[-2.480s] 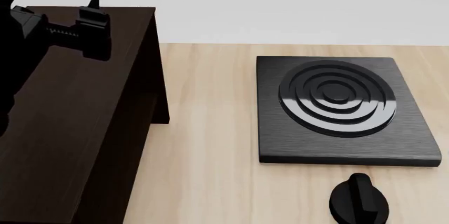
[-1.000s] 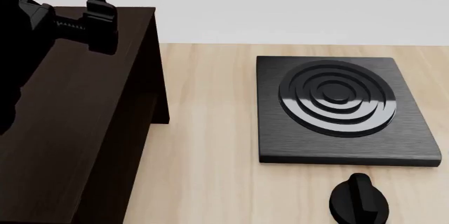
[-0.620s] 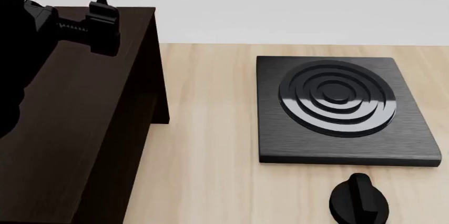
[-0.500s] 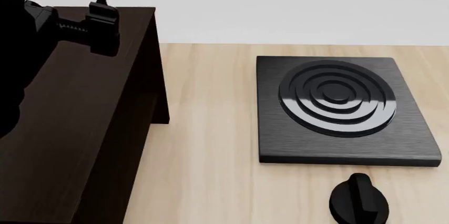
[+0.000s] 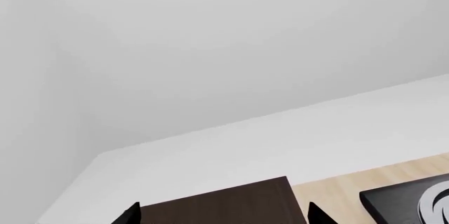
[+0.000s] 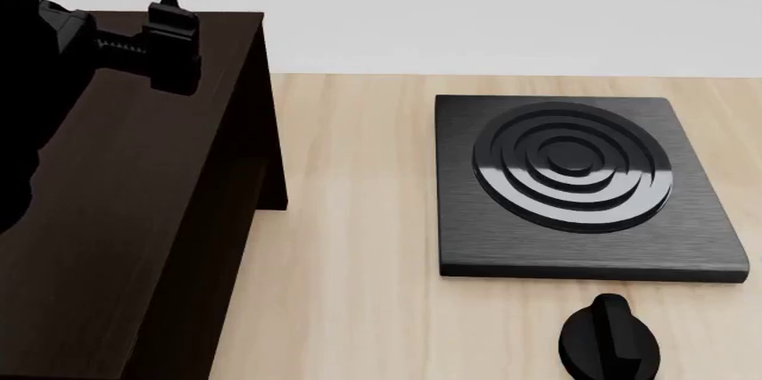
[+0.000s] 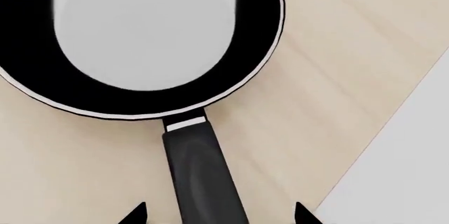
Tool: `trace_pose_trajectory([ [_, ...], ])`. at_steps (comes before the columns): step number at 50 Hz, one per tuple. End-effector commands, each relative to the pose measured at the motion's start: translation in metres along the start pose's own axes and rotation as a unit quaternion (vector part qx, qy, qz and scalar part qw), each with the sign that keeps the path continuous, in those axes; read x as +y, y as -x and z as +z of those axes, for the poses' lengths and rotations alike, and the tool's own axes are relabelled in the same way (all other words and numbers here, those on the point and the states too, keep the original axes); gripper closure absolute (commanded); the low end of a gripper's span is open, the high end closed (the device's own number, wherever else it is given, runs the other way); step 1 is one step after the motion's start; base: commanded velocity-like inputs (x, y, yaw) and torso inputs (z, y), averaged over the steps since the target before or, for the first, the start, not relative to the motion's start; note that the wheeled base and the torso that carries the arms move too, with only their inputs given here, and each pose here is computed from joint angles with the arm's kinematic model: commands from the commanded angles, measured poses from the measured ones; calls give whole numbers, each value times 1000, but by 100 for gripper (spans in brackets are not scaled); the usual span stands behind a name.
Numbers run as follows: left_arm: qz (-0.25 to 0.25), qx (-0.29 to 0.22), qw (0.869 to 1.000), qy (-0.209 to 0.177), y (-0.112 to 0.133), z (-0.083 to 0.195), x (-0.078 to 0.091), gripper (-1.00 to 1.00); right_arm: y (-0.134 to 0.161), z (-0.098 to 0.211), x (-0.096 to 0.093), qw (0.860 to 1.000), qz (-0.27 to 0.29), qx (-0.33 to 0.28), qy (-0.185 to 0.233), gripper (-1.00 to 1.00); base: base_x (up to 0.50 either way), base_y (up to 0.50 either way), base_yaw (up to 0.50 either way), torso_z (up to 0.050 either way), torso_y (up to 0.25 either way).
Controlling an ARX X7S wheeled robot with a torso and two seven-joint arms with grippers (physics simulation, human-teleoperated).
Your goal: Put the frying pan under the cabinet shelf.
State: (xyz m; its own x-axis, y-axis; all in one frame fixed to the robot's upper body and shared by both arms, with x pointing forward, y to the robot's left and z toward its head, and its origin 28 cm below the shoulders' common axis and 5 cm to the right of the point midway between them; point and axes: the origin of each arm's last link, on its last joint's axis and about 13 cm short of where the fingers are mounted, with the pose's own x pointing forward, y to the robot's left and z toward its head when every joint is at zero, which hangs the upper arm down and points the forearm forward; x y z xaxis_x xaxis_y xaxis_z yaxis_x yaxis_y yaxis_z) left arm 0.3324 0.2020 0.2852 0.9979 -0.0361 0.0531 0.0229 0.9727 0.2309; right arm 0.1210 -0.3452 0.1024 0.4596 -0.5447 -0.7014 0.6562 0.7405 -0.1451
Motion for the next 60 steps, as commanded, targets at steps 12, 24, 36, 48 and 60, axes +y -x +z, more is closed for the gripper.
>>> trace_pose_trajectory([
  [12, 3, 0, 1000, -1, 2, 0, 1, -100, -13, -17, 1, 1000, 1, 16, -5, -100, 0, 0, 0, 0, 0],
  [24, 2, 0, 1000, 2, 2, -1, 1, -100, 5, 7, 15, 999, 22, -21, 37, 100, 1, 0, 0, 0, 0],
  [36, 5, -1, 1000, 8, 5, -2, 5, -100, 34, 49, 42, 989, 64, -74, 111, 100, 0, 0, 0, 0, 1],
  [48, 5, -3, 1000, 8, 7, 0, 7, -100, 66, 76, 51, 981, 84, -99, 146, 100, 0, 0, 0, 0, 1],
  [60, 4, -7, 1000, 12, 10, 3, 8, -100, 98, 94, 67, 964, 117, -119, 206, 100, 0, 0, 0, 0, 2],
])
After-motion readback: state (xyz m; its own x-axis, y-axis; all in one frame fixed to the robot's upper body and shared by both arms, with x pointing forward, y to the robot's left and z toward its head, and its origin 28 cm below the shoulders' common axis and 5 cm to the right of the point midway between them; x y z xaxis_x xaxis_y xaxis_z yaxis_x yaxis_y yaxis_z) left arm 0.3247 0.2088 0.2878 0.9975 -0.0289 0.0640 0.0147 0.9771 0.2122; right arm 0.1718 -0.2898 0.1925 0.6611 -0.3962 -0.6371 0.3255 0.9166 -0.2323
